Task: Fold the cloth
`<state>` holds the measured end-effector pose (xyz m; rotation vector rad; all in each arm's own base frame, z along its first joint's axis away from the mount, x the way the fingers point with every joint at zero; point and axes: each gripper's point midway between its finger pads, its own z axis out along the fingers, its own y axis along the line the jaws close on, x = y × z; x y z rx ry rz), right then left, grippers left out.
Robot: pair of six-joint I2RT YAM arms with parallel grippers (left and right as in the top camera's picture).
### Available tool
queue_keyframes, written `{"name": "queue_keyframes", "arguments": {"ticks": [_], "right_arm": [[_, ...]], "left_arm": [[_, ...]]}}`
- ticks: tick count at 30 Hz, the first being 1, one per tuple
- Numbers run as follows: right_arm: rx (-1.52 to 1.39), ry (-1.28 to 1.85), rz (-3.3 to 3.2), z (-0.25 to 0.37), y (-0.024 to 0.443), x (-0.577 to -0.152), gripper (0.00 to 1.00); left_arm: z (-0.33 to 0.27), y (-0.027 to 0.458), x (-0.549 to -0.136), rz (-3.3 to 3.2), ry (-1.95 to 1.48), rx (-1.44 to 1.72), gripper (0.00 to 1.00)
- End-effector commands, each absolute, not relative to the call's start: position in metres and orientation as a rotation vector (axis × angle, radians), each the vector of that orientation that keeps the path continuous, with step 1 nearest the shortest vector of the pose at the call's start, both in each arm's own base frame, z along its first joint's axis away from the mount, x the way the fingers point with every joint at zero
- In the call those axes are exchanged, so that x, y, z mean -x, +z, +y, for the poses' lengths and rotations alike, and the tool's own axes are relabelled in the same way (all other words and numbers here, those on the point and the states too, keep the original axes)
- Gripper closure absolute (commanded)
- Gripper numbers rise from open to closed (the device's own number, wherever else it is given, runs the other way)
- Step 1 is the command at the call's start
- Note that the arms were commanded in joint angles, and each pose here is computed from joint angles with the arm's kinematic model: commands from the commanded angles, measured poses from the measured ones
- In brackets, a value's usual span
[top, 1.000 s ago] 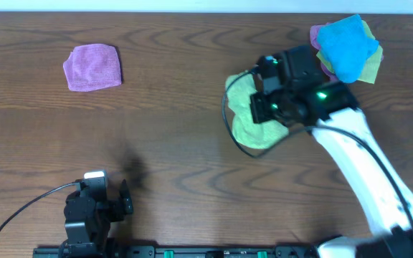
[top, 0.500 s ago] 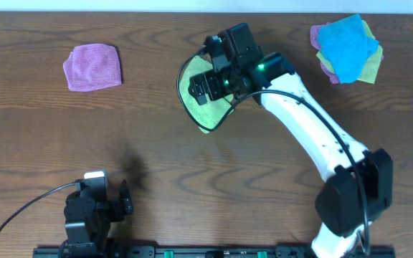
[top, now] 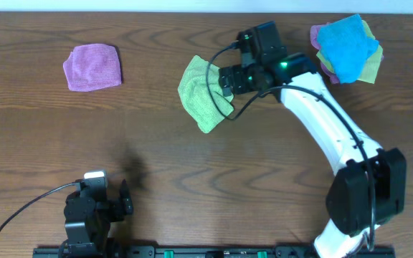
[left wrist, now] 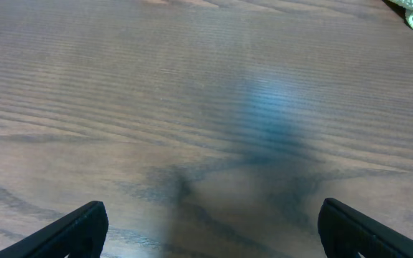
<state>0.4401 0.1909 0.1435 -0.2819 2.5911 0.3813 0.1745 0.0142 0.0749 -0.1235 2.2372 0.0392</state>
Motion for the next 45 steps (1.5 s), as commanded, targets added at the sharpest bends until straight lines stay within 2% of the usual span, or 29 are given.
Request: {"name": "queue_keyframes", "arguments": {"ticks": [1, 14, 22, 29, 31, 32, 33, 34, 37, 38, 45], "right_arm": [[0.146, 0.498, 2.643, 0.180, 0.116, -0.440, 0.01], [-0.042, 0.714, 2.667, 0.194, 0.036, -0.463, 0.01], [-0.121, 0.703, 2.646, 0.193, 0.019, -0.476, 0.01], [-0.166, 0.720, 2.588, 0.196, 0.010, -0.493, 0.11], [-0.170, 0.721, 2.588, 0.196, 0.004, -0.494, 0.18], [-0.172, 0.714, 2.587, 0.196, 0.001, -0.495, 0.25], [-0.169, 0.713, 2.577, 0.196, 0.002, -0.497, 0.35], [-0.153, 0.708, 2.555, 0.196, 0.005, -0.501, 0.55], [-0.086, 0.707, 2.471, 0.198, 0.018, -0.516, 0.89], [-0.075, 0.709, 2.443, 0.198, 0.023, -0.522, 0.98], [-0.029, 0.615, 2.285, 0.190, 0.079, -0.557, 0.98]], "left_arm": [[0.015, 0.053, -0.167, 2.305, 0.046, 0.137, 0.05], [0.015, 0.053, -0.167, 2.305, 0.046, 0.136, 0.05], [0.015, 0.053, -0.167, 2.305, 0.046, 0.137, 0.05], [0.015, 0.053, -0.167, 2.305, 0.046, 0.137, 0.05], [0.015, 0.053, -0.167, 2.305, 0.046, 0.137, 0.05], [0.015, 0.053, -0.167, 2.305, 0.046, 0.137, 0.05], [0.015, 0.053, -0.167, 2.305, 0.046, 0.137, 0.05], [0.015, 0.053, -0.167, 2.305, 0.046, 0.137, 0.05], [0.015, 0.053, -0.167, 2.305, 0.046, 0.137, 0.05], [0.015, 0.053, -0.167, 2.305, 0.046, 0.136, 0.05], [0.015, 0.053, -0.167, 2.305, 0.046, 0.137, 0.05]]}}
